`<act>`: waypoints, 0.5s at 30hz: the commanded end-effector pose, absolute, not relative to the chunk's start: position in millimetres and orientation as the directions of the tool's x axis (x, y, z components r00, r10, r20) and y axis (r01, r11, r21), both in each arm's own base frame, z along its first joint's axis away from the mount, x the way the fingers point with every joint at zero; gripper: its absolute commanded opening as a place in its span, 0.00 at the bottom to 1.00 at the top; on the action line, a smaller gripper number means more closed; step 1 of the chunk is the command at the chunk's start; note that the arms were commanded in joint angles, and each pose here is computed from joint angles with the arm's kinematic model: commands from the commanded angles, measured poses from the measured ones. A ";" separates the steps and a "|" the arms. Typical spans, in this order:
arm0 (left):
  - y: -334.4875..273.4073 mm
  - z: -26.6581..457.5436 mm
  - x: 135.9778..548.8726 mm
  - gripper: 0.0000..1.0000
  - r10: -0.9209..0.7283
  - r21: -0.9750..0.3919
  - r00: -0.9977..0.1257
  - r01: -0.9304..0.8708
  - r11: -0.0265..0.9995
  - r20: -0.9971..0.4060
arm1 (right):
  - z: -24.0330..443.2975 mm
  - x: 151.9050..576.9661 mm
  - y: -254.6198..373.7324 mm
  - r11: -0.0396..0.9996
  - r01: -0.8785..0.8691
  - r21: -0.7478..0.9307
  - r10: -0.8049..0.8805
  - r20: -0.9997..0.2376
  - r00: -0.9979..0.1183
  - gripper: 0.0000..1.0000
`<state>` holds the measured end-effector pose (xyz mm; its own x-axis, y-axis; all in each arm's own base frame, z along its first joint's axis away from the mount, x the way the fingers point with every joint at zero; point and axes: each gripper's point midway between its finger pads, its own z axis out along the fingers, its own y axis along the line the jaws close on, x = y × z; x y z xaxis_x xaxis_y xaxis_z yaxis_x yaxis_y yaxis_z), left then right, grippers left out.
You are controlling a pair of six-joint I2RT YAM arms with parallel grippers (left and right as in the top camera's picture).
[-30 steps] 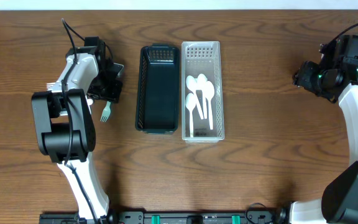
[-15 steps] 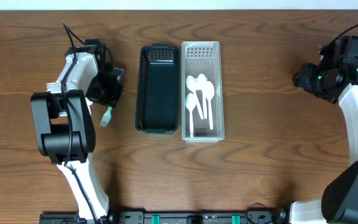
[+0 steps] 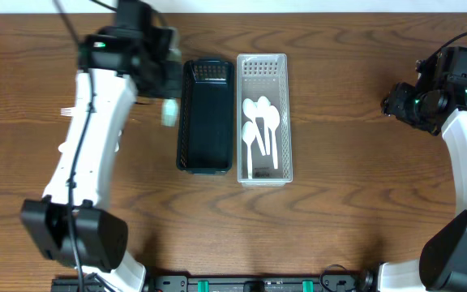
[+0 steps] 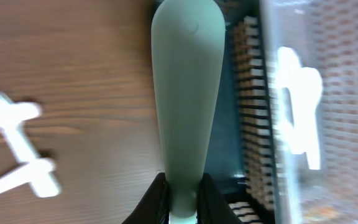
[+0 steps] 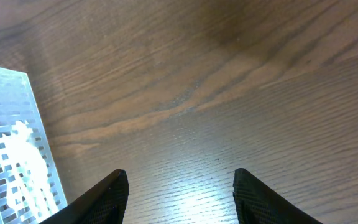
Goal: Pack container
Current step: 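Lower the green fork into the black basket and release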
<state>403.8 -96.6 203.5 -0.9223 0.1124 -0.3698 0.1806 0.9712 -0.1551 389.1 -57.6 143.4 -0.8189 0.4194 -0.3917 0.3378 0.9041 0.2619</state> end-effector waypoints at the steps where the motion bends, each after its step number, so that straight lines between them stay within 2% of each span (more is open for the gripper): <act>1: -123.4 165.3 398.3 0.06 0.042 -0.206 -0.966 0.096 0.974 -0.253 | 142.2 387.9 -60.3 0.904 0.341 0.258 0.420 -0.390 -0.820 0.58; 8: -131.5 117.0 404.4 0.06 0.022 -0.154 -0.987 0.047 0.987 -0.159 | 140.8 384.9 -59.5 0.903 0.344 0.256 0.421 -0.377 -0.825 0.59; 10: -132.5 112.3 409.9 0.17 0.021 -0.156 -0.986 0.047 0.987 -0.167 | 140.3 383.9 -59.2 0.903 0.345 0.256 0.422 -0.373 -0.827 0.59; 13: -133.6 117.0 415.9 0.47 0.018 -0.162 -0.980 0.051 0.985 -0.197 | 139.8 382.9 -59.0 0.903 0.346 0.255 0.422 -0.368 -0.828 0.60; 15: -131.4 128.4 419.2 0.51 0.010 -0.168 -0.975 0.049 0.985 -0.223 | 139.0 381.2 -58.5 0.902 0.348 0.254 0.422 -0.361 -0.831 0.60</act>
